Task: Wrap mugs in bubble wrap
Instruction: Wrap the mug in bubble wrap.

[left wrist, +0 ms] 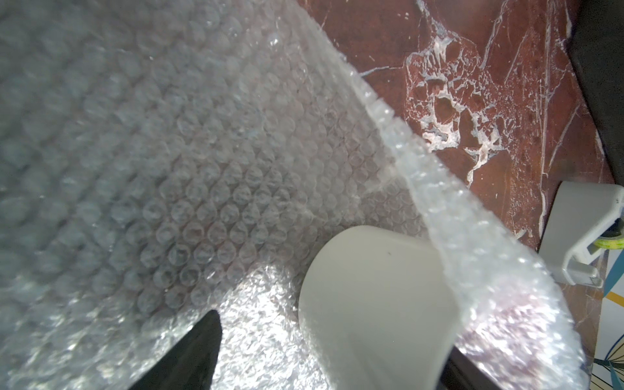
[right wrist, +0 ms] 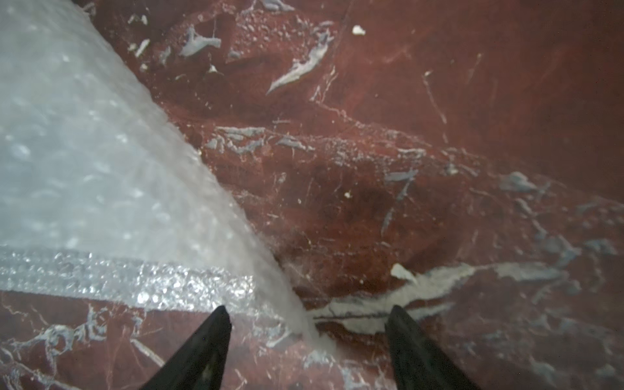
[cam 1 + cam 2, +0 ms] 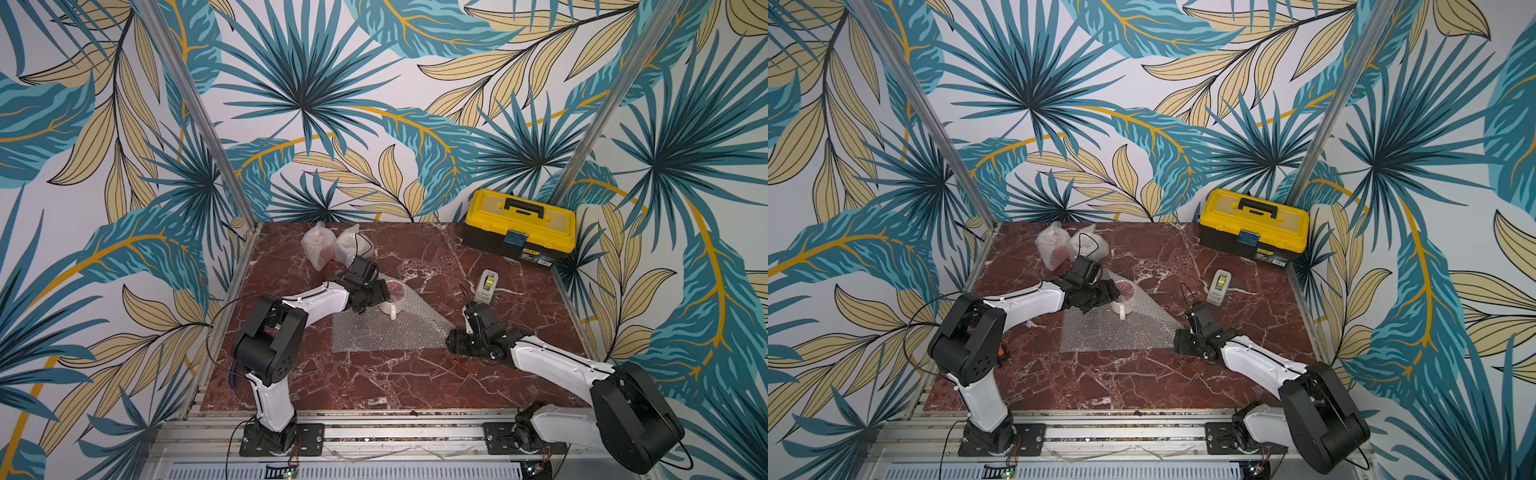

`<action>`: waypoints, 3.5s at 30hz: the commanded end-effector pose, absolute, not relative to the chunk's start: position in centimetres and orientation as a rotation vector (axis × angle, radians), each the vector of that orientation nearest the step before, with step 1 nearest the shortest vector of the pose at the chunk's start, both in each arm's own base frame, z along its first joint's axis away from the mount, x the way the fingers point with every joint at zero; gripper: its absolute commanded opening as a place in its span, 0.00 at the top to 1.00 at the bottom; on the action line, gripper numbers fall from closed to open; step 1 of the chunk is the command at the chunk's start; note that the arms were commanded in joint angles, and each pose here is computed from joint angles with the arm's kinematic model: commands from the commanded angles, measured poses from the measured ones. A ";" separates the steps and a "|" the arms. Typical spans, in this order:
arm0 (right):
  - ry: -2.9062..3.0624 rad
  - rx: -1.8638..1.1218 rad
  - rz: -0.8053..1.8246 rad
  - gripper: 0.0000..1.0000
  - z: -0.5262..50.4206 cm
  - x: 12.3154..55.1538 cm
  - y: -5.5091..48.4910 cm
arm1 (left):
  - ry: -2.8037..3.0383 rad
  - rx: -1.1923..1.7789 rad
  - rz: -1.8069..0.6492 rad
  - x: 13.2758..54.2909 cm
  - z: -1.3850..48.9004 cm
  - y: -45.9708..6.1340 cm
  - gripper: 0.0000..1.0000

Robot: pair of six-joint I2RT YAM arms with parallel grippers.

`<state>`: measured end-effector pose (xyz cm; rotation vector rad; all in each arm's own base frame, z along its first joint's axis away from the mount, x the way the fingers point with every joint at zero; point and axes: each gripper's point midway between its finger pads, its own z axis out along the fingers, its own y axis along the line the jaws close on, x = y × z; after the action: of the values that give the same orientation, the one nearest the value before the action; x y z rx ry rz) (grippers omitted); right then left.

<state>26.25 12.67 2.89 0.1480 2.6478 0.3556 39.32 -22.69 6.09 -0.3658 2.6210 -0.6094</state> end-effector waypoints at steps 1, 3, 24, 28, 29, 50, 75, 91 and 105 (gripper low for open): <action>2.589 0.195 0.405 0.34 3.0 27.7 13.2 | 2.645 -0.354 -0.595 39.2 5.1 -22.7 0.15; 2.590 0.202 0.411 0.42 2.7 27.7 13.1 | 2.647 -0.355 -0.595 39.2 5.1 -22.8 0.15; 2.484 0.144 0.463 0.87 9.0 29.7 14.1 | 2.673 -0.359 -0.595 39.1 4.1 -22.9 0.15; 2.476 0.144 0.451 0.91 9.3 29.8 13.9 | 2.672 -0.356 -0.592 39.1 4.1 -22.9 0.15; 2.487 0.145 0.445 0.93 9.2 29.6 13.8 | 2.673 -0.356 -0.591 39.0 4.0 -22.9 0.15; 2.568 0.171 0.329 0.69 9.3 29.1 12.5 | 2.680 -0.352 -0.598 38.9 3.9 -23.0 0.14; 2.589 0.185 0.380 0.73 3.0 28.2 12.8 | 2.685 -0.350 -0.594 39.0 3.6 -23.0 0.14; 2.410 0.151 0.453 0.93 10.2 32.3 14.6 | 2.695 -0.354 -0.593 39.0 3.3 -23.1 0.14; 2.259 -0.024 0.759 0.96 16.8 37.5 21.3 | 2.699 -0.350 -0.605 39.0 3.3 -23.3 0.14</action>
<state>36.58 19.22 14.87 0.0516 2.3178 0.6515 39.34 -23.35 4.50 -0.3567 2.6506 -0.6373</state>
